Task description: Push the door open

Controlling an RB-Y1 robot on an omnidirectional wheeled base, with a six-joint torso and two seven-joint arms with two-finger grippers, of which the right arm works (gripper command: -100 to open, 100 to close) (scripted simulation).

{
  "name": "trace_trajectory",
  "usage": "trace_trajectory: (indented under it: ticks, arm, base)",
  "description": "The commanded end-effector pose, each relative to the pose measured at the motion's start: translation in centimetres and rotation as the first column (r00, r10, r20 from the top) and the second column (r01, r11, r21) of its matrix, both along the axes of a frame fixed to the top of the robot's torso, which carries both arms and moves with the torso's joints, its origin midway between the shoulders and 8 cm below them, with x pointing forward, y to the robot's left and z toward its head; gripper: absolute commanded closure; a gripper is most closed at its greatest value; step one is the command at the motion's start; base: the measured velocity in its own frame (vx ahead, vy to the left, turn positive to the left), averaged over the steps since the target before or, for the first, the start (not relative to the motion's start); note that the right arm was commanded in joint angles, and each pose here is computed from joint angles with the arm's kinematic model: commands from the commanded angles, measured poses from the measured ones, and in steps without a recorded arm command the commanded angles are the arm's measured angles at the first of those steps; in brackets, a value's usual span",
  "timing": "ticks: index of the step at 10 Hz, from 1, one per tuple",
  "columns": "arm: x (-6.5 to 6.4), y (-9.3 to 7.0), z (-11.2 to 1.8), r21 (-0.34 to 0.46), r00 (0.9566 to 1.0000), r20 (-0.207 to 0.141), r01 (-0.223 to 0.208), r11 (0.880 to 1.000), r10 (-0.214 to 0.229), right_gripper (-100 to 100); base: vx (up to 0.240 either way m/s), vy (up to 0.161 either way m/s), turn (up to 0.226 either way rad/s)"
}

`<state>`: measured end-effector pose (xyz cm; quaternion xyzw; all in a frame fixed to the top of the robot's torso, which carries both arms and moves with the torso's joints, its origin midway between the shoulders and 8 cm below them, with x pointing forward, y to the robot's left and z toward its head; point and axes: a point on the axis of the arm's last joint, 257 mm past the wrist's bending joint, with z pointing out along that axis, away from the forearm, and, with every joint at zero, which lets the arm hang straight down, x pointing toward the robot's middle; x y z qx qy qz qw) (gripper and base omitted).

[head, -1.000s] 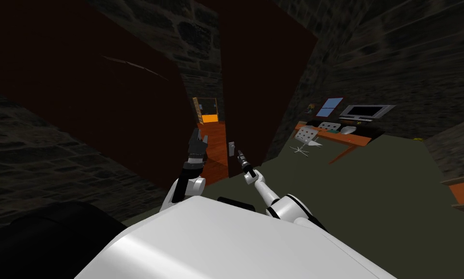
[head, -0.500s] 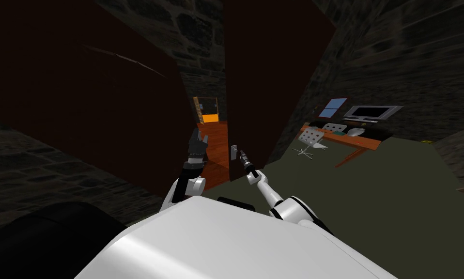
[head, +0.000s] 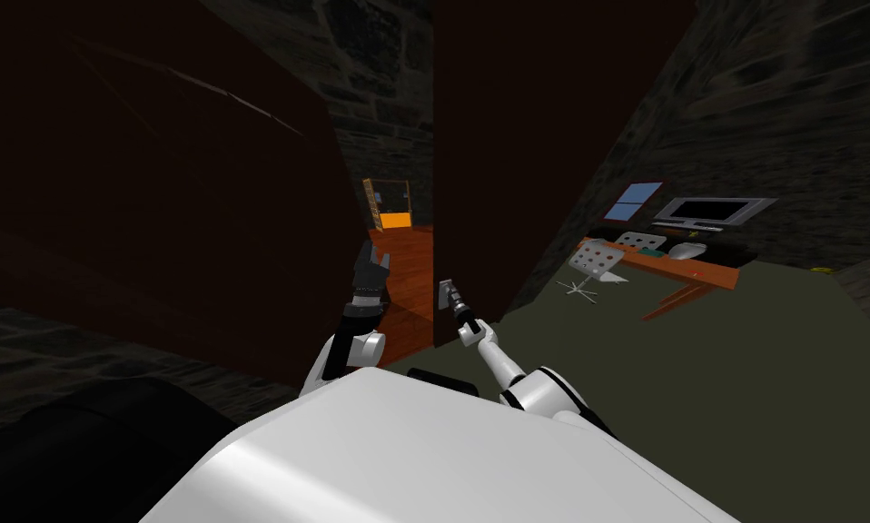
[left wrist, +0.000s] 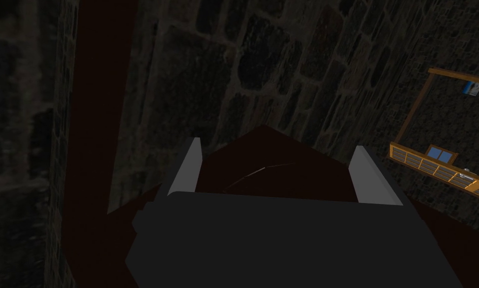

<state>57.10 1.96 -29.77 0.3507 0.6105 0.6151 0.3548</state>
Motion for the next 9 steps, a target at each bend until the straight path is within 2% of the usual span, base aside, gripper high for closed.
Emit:
trace_trajectory:
  ticks: [1,6,9]
  arm:
    - [0.0,-0.1,0.0,-0.001,1.0,0.0,0.001,1.0,-0.001,100]
    - [0.0,-0.1,0.0,-0.001,1.0,0.0,0.001,1.0,-0.001,100]
    - [0.9,-1.9,0.2,-0.014,0.9994,0.01,0.034,0.999,-0.034,100]
  base:
    - [-0.005,-0.004,-0.007]
    - [-0.009,-0.006,0.005]
    - [0.111,0.123,-0.04]
